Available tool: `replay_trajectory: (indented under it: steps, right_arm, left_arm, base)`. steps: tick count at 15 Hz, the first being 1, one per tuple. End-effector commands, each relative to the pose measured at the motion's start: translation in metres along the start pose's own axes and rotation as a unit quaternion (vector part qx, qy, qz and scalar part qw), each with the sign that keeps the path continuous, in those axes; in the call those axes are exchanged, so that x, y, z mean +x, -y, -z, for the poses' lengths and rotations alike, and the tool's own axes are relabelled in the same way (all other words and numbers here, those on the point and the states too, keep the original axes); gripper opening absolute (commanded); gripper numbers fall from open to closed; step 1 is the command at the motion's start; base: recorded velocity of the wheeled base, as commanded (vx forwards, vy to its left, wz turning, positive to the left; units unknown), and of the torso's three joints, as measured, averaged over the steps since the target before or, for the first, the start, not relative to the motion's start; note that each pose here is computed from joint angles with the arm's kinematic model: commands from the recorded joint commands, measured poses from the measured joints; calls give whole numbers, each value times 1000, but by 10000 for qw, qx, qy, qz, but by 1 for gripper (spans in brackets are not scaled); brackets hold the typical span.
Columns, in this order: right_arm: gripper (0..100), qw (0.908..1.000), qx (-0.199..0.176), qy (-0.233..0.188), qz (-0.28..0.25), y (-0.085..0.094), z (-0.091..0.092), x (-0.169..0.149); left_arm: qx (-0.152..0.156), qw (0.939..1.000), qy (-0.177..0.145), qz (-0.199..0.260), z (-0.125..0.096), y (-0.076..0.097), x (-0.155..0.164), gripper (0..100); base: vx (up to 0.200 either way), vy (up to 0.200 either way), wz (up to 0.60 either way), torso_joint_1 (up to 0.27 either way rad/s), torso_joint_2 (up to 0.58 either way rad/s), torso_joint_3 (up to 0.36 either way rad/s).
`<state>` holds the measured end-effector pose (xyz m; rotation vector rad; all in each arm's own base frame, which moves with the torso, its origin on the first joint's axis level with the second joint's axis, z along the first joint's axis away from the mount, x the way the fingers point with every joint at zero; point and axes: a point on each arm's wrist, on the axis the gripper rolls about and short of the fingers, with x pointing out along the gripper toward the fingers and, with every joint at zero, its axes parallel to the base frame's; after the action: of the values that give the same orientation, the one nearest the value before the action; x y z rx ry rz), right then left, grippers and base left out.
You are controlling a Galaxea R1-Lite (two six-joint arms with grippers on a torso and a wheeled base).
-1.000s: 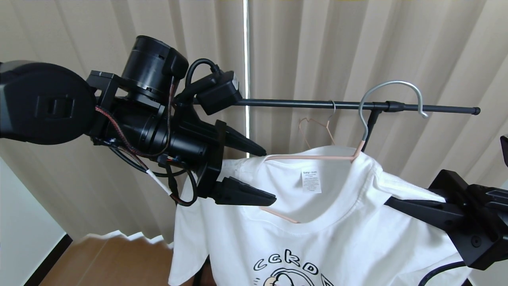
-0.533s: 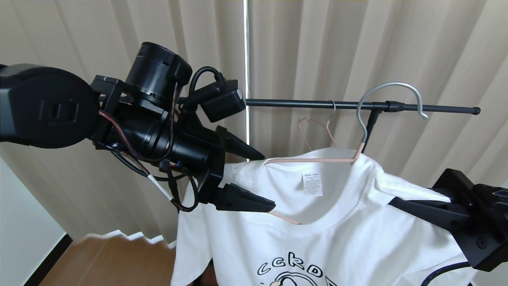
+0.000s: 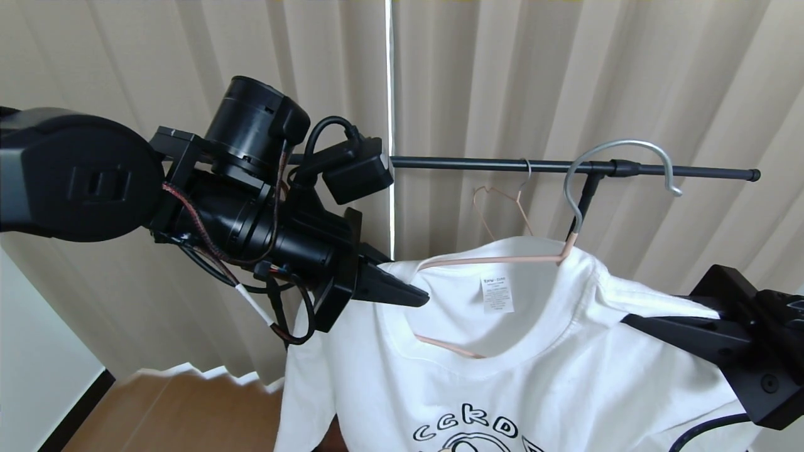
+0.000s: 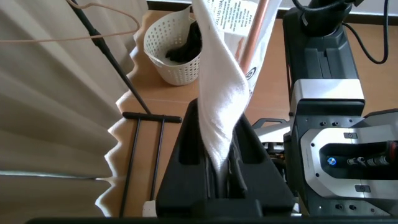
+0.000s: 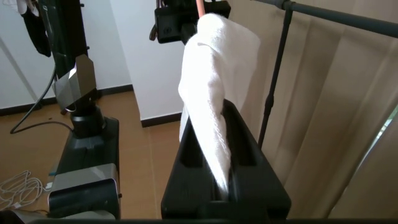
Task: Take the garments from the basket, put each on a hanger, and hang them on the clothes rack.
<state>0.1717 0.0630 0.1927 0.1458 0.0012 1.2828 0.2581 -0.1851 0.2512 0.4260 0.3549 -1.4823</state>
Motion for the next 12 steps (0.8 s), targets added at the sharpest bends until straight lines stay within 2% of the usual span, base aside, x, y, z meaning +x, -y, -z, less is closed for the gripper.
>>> replay_trajectory:
  steps: [1, 10, 11, 12]
  right_arm:
    - [0, 10000, -3, -12, -19, -1, 1, 0]
    - [0, 10000, -86, 13, 30, -1, -1, -2]
    - [100, 10000, -73, 3, 24, 0, 0, -2]
    - [100, 10000, -81, 3, 24, 0, 0, -2]
  left_arm:
    - [21, 10000, 10, 21, -1, 1, 1, 0]
    - [75, 9999, 31, -85, -4, 8, -8, 0]
    - [96, 9999, 44, -104, -5, 9, -10, 0]
    - [105, 9999, 48, -126, -6, 10, -11, 0]
  base:
    - [0, 0, 0, 0, 0, 0]
    - [0, 0, 0, 0, 0, 0]
    - [0, 0, 0, 0, 0, 0]
    - [0, 0, 0, 0, 0, 0]
